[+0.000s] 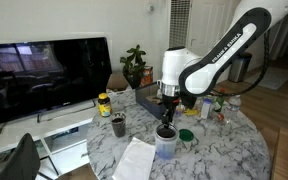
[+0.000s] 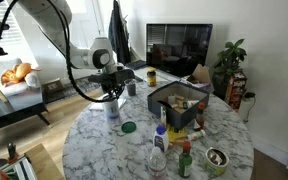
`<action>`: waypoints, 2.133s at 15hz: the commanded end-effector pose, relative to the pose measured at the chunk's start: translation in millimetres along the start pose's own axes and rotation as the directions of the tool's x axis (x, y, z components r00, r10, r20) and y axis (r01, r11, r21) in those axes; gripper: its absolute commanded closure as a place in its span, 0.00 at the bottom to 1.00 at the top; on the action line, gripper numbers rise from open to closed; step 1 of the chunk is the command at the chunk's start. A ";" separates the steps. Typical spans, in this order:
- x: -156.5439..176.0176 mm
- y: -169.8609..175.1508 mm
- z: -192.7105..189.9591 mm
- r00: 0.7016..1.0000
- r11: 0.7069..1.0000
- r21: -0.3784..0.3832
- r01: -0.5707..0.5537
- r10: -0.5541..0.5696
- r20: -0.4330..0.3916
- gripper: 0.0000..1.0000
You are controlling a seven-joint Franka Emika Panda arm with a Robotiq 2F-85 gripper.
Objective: Pour the contents of the silver cup into the grey box and then put the silver cup back in the plastic cup
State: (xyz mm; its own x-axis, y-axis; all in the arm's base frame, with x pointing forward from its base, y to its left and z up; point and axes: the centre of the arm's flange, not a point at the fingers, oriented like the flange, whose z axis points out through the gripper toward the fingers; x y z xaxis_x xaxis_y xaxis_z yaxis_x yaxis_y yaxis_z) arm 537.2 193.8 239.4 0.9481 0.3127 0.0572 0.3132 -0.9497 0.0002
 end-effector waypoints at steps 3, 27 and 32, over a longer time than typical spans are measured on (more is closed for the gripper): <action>5.7 -0.2 13.5 1.000 1.000 -0.018 0.017 -0.017 -0.002 0.66; 9.3 2.1 0.9 1.000 1.000 -0.012 0.004 -0.003 0.017 0.70; 9.3 -0.1 -3.6 1.000 1.000 -0.019 0.010 -0.010 0.012 0.95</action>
State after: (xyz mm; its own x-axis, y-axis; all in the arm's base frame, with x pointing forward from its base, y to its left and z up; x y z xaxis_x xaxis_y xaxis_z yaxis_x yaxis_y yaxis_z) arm 549.5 196.1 239.6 0.9471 0.3151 0.0615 0.3155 -0.9489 0.0048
